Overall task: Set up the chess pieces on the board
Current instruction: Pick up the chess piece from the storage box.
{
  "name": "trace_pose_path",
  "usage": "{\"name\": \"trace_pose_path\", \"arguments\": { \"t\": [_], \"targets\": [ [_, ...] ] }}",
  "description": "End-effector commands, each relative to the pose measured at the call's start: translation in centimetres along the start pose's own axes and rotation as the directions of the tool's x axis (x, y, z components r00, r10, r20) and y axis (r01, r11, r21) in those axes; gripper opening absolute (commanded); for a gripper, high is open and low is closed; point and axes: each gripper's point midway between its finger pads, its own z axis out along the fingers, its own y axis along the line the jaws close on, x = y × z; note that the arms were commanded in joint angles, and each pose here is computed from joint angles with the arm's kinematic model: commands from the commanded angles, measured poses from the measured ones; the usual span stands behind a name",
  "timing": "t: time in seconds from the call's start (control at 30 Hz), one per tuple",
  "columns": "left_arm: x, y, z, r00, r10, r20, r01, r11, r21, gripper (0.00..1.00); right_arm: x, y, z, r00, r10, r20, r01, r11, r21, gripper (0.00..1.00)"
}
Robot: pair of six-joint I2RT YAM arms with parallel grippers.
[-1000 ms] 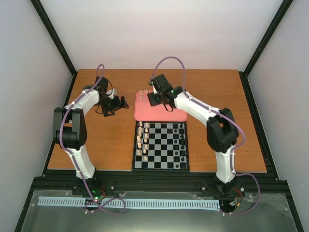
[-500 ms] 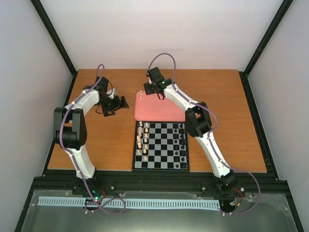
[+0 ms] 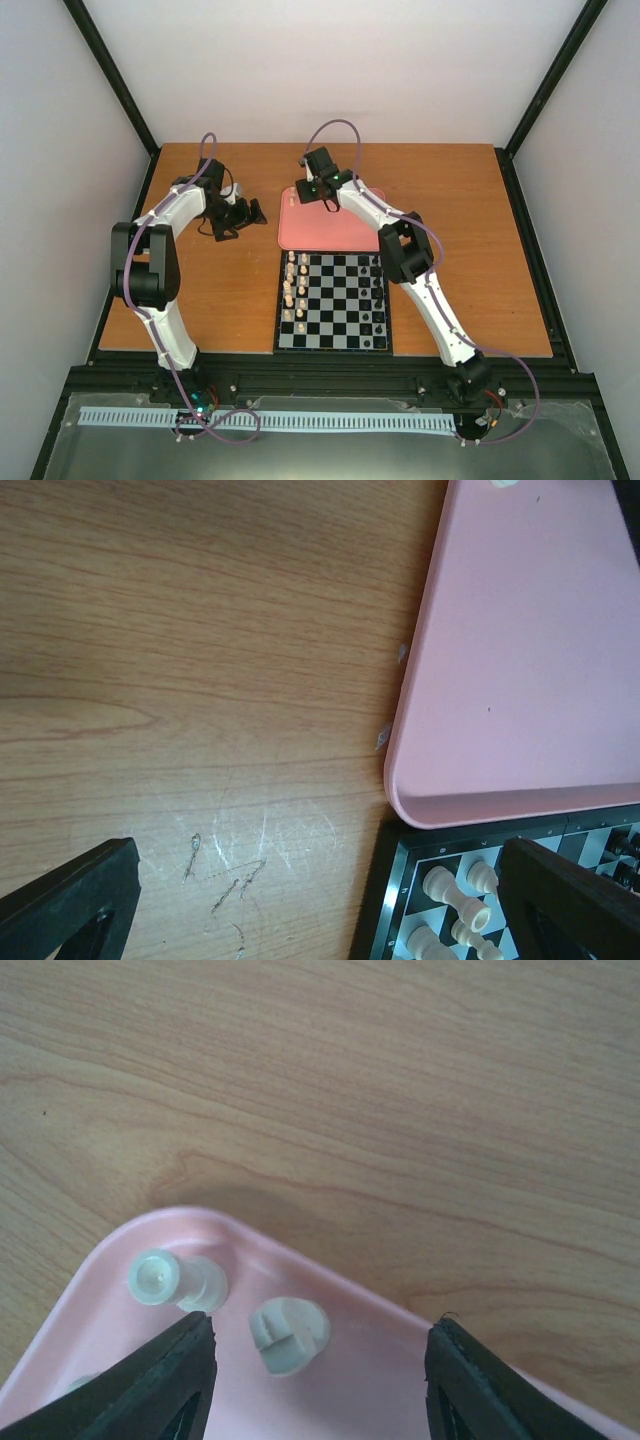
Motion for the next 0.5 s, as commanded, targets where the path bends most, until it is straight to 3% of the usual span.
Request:
{"name": "trace_pose_path", "arguments": {
  "t": [0.0, 0.23, 0.47],
  "targets": [
    [-0.79, -0.41, -0.46, 1.0, 0.021, 0.018, -0.021, 1.0, 0.01, 1.0, -1.12, -0.42, 0.73, 0.999, 0.016, 0.043, -0.015, 1.0, -0.015, 0.58],
    [-0.86, -0.1, 0.07, 1.0, 0.015, 0.005, -0.015, 1.0, 0.002, 1.0, -1.48, -0.59, 1.1, 0.998, 0.019, 0.057, -0.017, 0.999, -0.037, 0.52],
    [-0.94, -0.14, 0.3, 1.0, 0.014, 0.0, -0.014, 1.0, 0.005, 1.0, -1.11, 0.11, 0.9, 0.999, 0.015, 0.035, -0.012, 0.997, -0.082, 0.24]
  ]
}}
